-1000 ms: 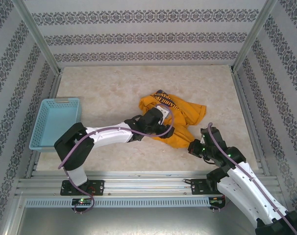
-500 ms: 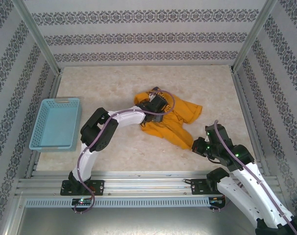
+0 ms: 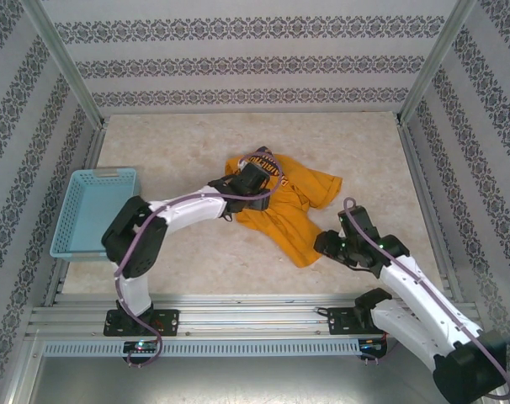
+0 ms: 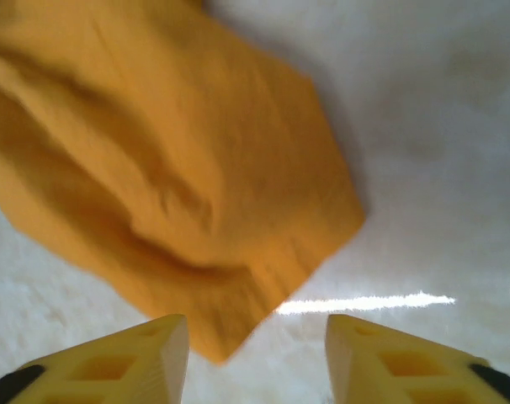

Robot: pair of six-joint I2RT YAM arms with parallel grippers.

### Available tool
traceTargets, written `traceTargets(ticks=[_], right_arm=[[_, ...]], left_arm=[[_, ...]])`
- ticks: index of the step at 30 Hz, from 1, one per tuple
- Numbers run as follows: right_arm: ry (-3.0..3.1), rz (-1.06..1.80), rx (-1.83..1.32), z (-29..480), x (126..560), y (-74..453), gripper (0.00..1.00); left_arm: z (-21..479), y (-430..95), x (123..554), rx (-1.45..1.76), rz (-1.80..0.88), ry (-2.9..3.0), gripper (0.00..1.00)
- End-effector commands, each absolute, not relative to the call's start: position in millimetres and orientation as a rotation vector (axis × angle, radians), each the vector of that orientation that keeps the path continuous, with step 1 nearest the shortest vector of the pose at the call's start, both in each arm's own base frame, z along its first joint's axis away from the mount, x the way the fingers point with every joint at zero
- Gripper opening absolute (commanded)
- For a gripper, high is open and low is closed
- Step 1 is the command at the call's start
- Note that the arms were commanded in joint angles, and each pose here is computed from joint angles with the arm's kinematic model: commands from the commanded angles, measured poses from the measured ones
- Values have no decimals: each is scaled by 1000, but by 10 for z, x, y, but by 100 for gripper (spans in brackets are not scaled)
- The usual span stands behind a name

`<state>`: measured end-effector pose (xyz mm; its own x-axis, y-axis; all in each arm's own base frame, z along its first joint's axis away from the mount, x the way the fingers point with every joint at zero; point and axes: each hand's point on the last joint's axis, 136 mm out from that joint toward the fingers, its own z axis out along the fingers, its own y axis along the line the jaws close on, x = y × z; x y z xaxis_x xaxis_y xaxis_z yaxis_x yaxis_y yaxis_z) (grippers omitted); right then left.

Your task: Fold the inside-out t-shirt

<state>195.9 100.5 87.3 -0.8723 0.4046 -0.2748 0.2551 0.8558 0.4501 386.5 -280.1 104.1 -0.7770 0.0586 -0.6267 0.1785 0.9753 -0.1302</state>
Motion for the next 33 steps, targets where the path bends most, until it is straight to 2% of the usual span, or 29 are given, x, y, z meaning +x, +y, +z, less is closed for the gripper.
traceTargets(ticks=[1,7,11,16,18,19,22,24,26,27,29,33], right_arm=[[2562,628,476,930,2356,1000,55],[2619,650,434,790,2670,1153,60],[2678,566,350,645,2769,1285,65],[2818,482,297,283,2794,1457,63],[2872,445,251,148,2783,1539,56],[2893,418,232,100,2780,1567,49],[2903,314,197,83,2780,1544,16],[2860,242,190,222,2799,1440,0],[2792,165,169,484,2821,1302,0],[2755,136,151,628,2827,1244,0],[2673,77,126,946,2832,1108,0],[2478,53,72,1677,2792,919,0]], left_arm=[[1515,-2803,4049,177,-296,2342,79],[1366,-2424,4485,37,-194,2436,84],[1232,-2232,4851,-54,-214,2455,88],[888,-2205,5168,-82,-241,2522,84],[785,-2229,5210,-89,-258,2550,76],[761,-2242,5223,-88,-270,2556,70],[823,-2213,5236,-85,-285,2550,45],[934,-2128,5244,-99,-283,2538,25],[1141,-1978,5227,-128,-270,2507,9],[1267,-1891,5200,-144,-256,2481,4],[1540,-1722,5116,-172,-219,2424,0],[2182,-1416,4826,-214,-160,2289,0]])
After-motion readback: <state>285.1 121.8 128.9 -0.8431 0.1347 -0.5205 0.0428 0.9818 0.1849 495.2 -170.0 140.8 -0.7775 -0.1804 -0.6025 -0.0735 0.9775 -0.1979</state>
